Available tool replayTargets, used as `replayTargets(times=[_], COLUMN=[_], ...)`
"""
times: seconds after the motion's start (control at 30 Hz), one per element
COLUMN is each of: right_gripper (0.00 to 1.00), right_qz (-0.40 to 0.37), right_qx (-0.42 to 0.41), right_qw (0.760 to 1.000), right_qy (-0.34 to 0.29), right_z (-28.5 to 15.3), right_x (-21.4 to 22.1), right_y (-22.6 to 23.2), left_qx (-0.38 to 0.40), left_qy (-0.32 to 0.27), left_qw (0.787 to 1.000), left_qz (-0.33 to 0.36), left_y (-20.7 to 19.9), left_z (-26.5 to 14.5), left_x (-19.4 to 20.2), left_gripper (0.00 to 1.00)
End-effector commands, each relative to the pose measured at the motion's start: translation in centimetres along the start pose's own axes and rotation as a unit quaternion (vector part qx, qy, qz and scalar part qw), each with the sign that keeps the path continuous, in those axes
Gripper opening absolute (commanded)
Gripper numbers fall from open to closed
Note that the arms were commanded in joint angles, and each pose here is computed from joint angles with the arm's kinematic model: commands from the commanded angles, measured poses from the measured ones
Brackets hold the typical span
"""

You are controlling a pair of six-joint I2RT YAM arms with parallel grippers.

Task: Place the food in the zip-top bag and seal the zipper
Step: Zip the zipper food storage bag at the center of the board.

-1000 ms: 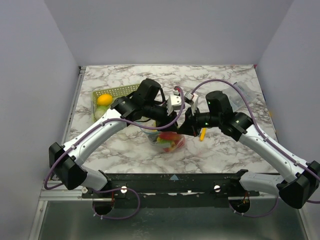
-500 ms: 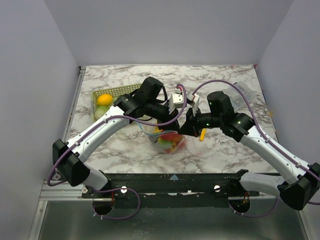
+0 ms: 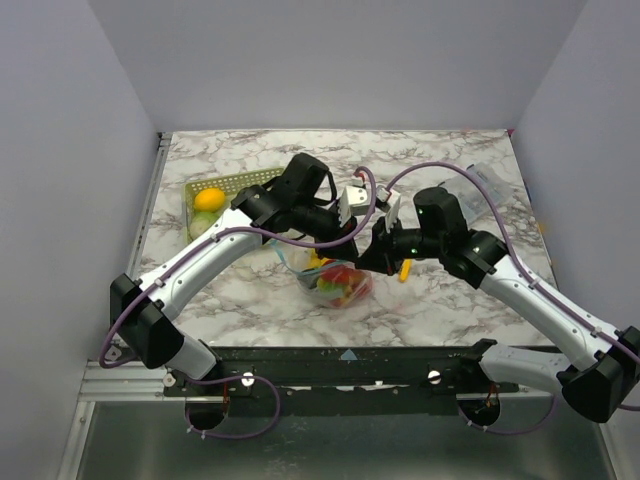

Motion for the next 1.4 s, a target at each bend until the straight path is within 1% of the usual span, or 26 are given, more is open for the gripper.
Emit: replayTargets(times=[0.0,0.07,0.13,0.17,0.23,0.3,0.37,0.53,0.63,0.8,0.87,1.17,1.37], right_gripper=[0.00,0.00,0.00,0.00,0.00,0.00,0.00,0.00,0.00,0.00,0.00,0.00,0.00], right_qz=[0.013,0.034,0.043,0.047,0.057,0.070,0.081,0.099,0.103,0.074,0.074,0.102,0.108], right_qx=[0.041,0.050,0.065,0.085,0.117,0.139,0.155,0.212,0.222,0.173,0.175,0.230,0.247], right_qw=[0.997,0.995,0.995,0.993,0.984,0.978,0.976,0.963,0.960,0.974,0.974,0.958,0.953], right_qy=[-0.071,-0.081,-0.065,-0.073,-0.120,-0.139,-0.130,-0.132,-0.133,-0.127,-0.124,-0.135,-0.138], right_z=[0.0,-0.1,-0.2,-0.4,-1.3,-2.0,-2.1,-3.0,-3.4,-3.1,-3.2,-4.6,-5.1], right_x=[-2.8,-2.7,-2.2,-2.2,-2.9,-3.4,-3.5,-2.8,-2.5,-2.4,-2.1,-1.0,-0.5], right_y=[-0.9,-1.0,-1.4,-2.0,-2.7,-3.1,-3.5,-5.1,-5.3,-3.7,-3.7,-5.0,-5.4], left_qx=[-0.002,-0.008,-0.012,-0.016,-0.023,-0.027,-0.029,-0.044,-0.054,-0.066,-0.071,-0.105,-0.120], left_qy=[0.040,0.040,0.039,0.039,0.040,0.039,0.040,0.044,0.045,0.049,0.051,0.051,0.059], left_qw=[0.999,0.998,0.998,0.998,0.998,0.998,0.998,0.997,0.997,0.996,0.995,0.992,0.989], left_qz=[-0.037,-0.038,-0.037,-0.037,-0.039,-0.040,-0.042,-0.041,-0.041,-0.047,-0.047,-0.050,-0.056], left_y=[-0.6,-0.7,-0.7,-0.7,-0.6,-0.7,-0.8,-0.8,-0.7,-0.5,-0.6,-0.9,-1.5], left_z=[0.0,-0.2,-0.3,-0.4,-0.6,-0.8,-0.9,-1.5,-1.8,-2.0,-2.2,-3.6,-4.4], left_x=[2.7,3.0,3.1,3.1,3.1,3.0,2.9,3.3,3.3,3.5,3.7,4.9,6.3], left_gripper=[0.00,0.00,0.00,0.00,0.00,0.00,0.00,0.00,0.00,0.00,0.00,0.00,0.00])
Point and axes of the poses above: each gripper's point midway between its finger pads, its own z axis out along the fingers, its own y axis along the line the jaws close on, x = y × z, the point moved 1 cm from there along -z, back along the fingers, and after that the axes turned 4 degrees about -z, right-handed, at the moved point
